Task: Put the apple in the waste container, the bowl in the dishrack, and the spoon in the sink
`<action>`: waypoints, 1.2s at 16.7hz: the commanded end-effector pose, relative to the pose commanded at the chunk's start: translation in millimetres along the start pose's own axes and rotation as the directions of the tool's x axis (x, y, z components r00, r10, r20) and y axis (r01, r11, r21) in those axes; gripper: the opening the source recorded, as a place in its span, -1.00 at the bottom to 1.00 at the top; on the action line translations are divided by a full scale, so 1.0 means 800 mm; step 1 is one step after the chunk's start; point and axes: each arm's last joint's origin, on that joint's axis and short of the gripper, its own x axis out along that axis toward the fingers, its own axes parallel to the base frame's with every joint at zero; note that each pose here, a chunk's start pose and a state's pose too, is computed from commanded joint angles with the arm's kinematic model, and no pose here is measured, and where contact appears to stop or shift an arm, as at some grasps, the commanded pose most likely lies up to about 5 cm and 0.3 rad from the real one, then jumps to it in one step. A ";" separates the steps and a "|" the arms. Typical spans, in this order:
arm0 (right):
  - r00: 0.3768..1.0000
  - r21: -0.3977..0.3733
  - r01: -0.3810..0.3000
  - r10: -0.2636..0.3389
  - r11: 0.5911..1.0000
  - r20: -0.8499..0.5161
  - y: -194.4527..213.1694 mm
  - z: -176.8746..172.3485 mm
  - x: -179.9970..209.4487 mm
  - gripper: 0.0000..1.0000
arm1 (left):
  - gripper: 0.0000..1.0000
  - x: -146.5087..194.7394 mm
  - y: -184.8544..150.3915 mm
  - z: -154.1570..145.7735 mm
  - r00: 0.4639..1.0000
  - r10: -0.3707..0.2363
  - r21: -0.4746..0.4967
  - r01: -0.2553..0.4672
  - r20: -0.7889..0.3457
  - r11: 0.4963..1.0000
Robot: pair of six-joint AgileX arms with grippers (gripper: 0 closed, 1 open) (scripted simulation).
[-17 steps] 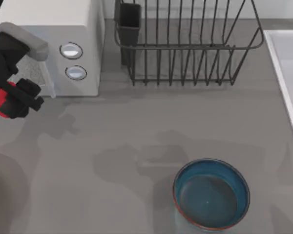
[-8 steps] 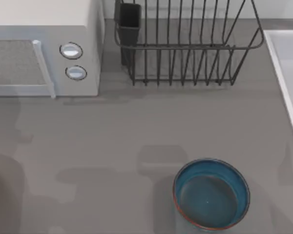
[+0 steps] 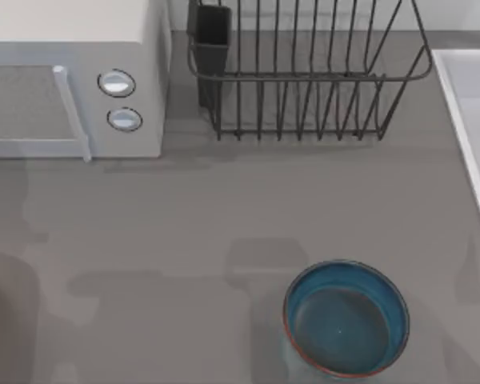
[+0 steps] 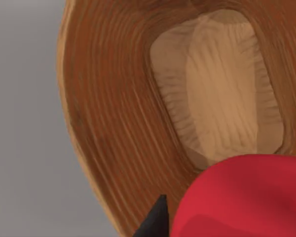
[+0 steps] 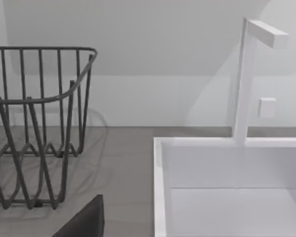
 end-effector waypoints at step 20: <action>1.000 0.000 0.000 0.000 1.000 0.000 0.000 0.000 0.000 1.00 | 0.66 0.051 0.000 -0.003 1.000 0.001 -0.004 -0.001 -0.002 1.000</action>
